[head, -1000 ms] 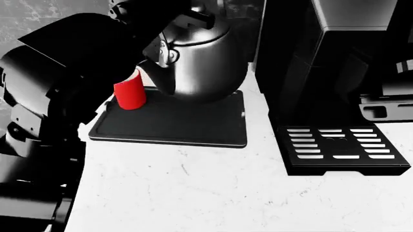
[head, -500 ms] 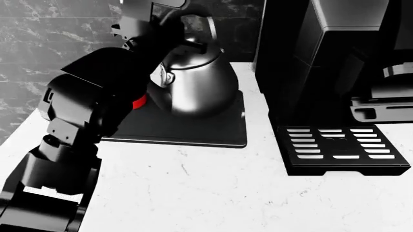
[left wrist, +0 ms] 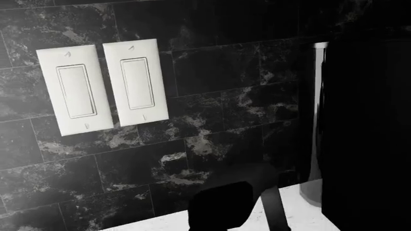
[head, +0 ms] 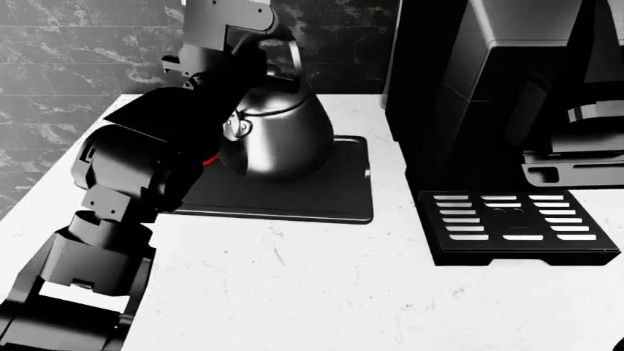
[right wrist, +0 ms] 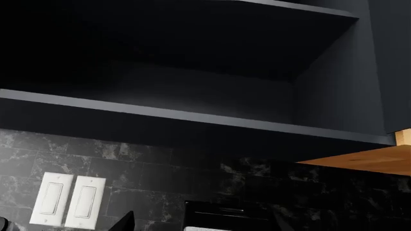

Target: Pick the kettle from the counter and place it on the tray. Then pick the mug from the cabinet and place it on the tray. Then close the cabinet doors.

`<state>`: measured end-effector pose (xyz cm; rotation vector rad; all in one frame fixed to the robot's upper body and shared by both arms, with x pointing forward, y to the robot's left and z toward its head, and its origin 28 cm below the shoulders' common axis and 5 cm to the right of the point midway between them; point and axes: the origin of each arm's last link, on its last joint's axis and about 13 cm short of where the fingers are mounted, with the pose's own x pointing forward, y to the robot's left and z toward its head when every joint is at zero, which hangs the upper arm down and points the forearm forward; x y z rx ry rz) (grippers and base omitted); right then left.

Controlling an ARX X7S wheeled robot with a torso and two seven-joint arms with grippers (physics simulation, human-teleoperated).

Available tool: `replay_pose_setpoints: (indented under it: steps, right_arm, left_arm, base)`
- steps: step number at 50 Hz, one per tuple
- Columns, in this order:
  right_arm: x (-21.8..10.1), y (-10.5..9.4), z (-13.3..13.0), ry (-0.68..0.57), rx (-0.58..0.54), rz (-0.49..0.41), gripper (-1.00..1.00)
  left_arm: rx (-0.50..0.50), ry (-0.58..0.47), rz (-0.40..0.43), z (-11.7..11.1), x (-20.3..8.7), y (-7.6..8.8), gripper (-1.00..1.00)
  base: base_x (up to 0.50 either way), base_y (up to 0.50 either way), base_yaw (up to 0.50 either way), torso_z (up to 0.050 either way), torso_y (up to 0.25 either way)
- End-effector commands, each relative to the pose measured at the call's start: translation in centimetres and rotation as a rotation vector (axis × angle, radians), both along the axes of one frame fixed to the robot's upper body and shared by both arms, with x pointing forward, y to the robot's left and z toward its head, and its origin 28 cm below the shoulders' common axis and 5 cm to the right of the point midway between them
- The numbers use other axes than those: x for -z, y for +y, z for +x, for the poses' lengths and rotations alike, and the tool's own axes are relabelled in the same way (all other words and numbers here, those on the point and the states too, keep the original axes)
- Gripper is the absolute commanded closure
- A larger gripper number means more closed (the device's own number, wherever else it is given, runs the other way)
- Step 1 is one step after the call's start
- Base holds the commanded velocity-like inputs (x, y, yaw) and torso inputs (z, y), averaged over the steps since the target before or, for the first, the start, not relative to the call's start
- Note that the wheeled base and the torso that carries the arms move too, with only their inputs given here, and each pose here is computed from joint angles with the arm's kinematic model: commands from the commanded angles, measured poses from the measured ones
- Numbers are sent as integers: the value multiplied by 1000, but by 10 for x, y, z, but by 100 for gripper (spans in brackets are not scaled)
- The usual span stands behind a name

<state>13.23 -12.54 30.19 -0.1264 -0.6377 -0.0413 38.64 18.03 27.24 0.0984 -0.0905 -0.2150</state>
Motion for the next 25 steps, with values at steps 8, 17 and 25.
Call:
replay_pose_setpoints:
  steps: [8, 17, 25]
  right_arm:
    - [2, 0, 2, 6, -2, 2, -100]
    - [2, 0, 2, 7, -3, 3, -100]
    - [3, 0, 2, 9, -2, 4, -100]
  left_arm:
    - [-32, 23, 25, 1, 7, 2, 100]
    - [-21, 31, 25, 1, 7, 4, -100]
    - [-17, 39, 18, 1, 7, 5, -100]
  base:
    - [0, 0, 0, 0, 1]
    - [0, 0, 0, 1, 0]
    - [0, 0, 0, 0, 1]
